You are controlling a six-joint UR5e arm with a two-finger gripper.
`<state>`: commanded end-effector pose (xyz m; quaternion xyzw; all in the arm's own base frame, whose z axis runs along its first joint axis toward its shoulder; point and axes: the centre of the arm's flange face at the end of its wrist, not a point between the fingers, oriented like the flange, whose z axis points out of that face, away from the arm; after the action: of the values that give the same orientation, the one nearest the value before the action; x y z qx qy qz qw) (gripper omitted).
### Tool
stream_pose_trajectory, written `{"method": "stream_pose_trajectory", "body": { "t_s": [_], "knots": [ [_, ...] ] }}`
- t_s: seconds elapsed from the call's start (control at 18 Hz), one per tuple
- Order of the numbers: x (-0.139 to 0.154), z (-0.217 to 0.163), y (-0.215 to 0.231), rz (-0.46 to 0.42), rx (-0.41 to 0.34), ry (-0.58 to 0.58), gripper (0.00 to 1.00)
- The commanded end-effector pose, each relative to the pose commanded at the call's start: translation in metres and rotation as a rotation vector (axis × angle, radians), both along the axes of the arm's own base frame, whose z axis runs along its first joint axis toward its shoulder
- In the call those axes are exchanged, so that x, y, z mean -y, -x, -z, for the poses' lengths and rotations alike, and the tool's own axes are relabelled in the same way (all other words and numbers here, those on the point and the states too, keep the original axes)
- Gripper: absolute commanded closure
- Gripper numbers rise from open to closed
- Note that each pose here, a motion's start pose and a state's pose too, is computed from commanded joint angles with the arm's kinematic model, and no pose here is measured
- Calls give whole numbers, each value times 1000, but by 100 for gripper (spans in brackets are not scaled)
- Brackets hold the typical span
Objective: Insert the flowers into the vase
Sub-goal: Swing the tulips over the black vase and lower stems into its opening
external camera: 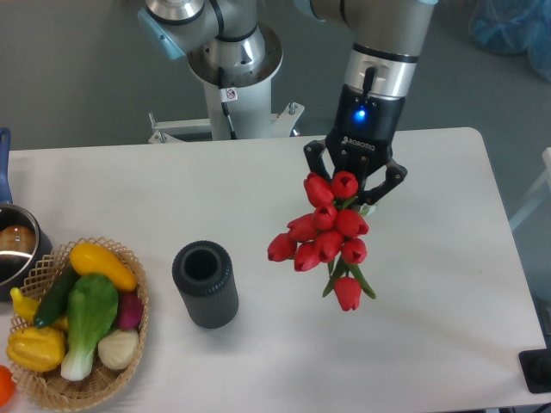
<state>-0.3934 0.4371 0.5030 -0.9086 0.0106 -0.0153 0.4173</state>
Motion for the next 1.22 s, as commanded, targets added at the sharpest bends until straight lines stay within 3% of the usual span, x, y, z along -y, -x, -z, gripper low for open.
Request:
{"method": "stream_pose_trajectory", "body": {
  "t_s": [0.11, 0.44, 0.67, 0.83, 0.94, 1.22],
  "knots": [
    [-8, -2, -6, 3, 89, -59, 100],
    [-23, -8, -28, 38, 126, -85, 100],
    [-25, -8, -34, 101, 231, -199, 98],
    [-10, -4, -22, 153, 335, -360, 96],
    [2, -8, -14, 181, 357, -455, 96],
    [4, -14, -14, 225, 349, -523, 96]
  ]
}}
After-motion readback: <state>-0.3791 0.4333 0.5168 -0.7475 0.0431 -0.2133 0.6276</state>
